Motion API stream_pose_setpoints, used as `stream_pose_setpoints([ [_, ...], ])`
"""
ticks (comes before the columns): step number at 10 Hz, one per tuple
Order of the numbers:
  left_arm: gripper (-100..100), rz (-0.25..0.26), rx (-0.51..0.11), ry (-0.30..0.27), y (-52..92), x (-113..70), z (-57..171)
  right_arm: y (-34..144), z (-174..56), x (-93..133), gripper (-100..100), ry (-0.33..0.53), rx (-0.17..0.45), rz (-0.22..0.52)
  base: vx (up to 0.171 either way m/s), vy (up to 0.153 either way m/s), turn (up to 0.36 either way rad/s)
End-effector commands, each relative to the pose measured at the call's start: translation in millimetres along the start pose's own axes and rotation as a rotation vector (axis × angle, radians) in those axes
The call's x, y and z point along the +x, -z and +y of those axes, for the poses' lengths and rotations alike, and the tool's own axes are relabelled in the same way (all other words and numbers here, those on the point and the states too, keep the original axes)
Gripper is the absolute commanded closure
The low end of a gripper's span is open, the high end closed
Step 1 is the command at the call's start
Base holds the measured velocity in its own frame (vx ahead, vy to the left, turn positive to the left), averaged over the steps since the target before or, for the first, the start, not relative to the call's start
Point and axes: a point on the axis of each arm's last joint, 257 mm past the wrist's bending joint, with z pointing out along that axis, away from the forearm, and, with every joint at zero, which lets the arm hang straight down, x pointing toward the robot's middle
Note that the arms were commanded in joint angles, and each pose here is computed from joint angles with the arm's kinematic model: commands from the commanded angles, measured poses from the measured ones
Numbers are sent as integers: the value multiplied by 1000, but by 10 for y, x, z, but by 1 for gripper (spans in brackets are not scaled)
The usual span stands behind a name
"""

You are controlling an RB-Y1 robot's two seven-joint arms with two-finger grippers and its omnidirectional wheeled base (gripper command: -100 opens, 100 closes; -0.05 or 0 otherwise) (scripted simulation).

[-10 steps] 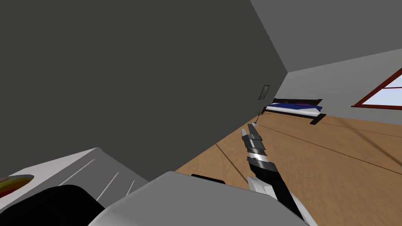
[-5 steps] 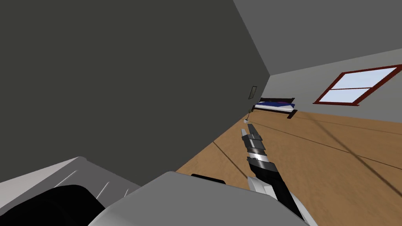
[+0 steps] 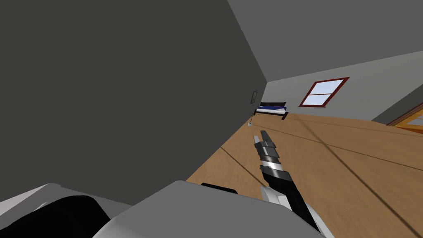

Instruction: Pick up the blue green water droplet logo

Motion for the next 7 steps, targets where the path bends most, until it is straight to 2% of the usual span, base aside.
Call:
stream_pose_setpoints([
  [1,-100,0,0,0,0,0,0,0,0,0,0,0,0,0,-26,8,-47],
  [2,100,-5,3,3,-1,-25,-22,1,-1,-1,0,0,0,0,0,0,0],
  [6,100,-5,4,3,0,-27,-23,1,-1,-1,0,0,0,0,0,0,0],
  [7,0,-6,4,3,0,-27,-24,1,-1,-1,0,0,0,0,0,0,0],
])
